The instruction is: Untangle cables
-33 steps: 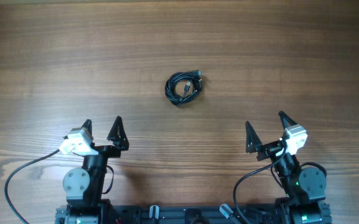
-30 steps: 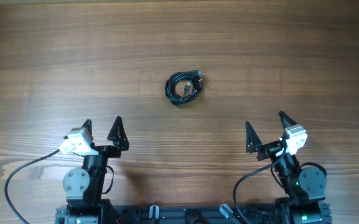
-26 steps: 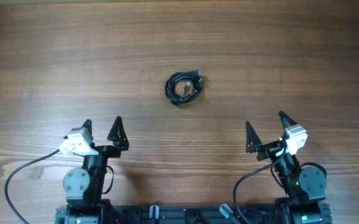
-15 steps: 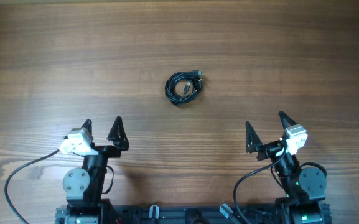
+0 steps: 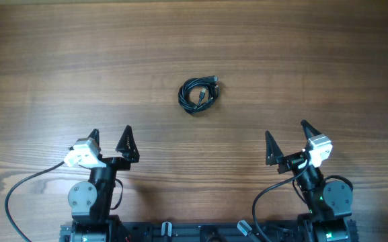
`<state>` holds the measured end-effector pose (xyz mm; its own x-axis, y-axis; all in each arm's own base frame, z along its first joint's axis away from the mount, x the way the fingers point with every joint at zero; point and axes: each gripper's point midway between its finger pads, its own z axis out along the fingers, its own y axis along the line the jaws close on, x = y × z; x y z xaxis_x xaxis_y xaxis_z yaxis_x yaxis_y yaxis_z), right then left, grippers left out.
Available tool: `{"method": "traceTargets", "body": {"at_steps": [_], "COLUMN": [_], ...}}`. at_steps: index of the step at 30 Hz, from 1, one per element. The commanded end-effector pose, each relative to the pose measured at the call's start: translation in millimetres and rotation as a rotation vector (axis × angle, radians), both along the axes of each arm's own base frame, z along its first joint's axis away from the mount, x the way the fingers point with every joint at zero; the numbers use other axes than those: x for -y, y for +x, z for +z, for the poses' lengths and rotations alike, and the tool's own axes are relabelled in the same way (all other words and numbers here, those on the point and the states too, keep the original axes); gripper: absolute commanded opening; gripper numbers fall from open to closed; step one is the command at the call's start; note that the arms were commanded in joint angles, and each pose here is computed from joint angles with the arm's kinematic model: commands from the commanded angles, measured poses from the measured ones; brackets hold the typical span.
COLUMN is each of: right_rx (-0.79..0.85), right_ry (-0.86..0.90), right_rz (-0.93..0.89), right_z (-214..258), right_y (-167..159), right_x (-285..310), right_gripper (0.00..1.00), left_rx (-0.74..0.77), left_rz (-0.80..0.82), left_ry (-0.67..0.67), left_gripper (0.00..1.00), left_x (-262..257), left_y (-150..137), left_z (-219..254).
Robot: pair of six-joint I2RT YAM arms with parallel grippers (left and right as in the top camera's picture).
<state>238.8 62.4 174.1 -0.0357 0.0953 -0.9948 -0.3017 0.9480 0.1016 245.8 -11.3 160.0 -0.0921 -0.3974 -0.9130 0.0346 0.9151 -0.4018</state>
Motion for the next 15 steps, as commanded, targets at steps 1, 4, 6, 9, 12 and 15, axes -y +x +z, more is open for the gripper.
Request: {"method": "traceTargets", "body": {"at_steps": [1, 4, 6, 9, 12, 15], "right_rx": [0.006, 0.006, 0.006, -0.003, -0.019, -0.026], "right_ry": [0.012, 0.012, 0.013, 0.036, 0.095, 0.089], "right_rz": [-0.014, -0.013, -0.012, -0.010, -0.011, 0.016], "right_z": [2, 2, 2, 2, 2, 1], "right_y": [0, 0, 0, 0, 1, -1], "right_x": [2, 2, 2, 1, 1, -3], "right_gripper": [1.00, 1.00, 1.00, 0.99, 1.00, 1.00], "left_rx": [-0.002, 0.003, 0.009, 0.022, 0.059, 0.069], "left_rz": [0.002, 0.002, -0.002, -0.025, -0.083, -0.099], "left_ry": [0.020, 0.020, 0.020, 0.020, 0.072, 0.075], "left_gripper": [1.00, 1.00, 1.00, 1.00, 1.00, 1.00], "left_x": [0, 0, 0, 4, 14, 17], "left_y": [0, 0, 0, 0, -1, -1], "left_z": [-3, -2, 0, 3, 11, 17]}}
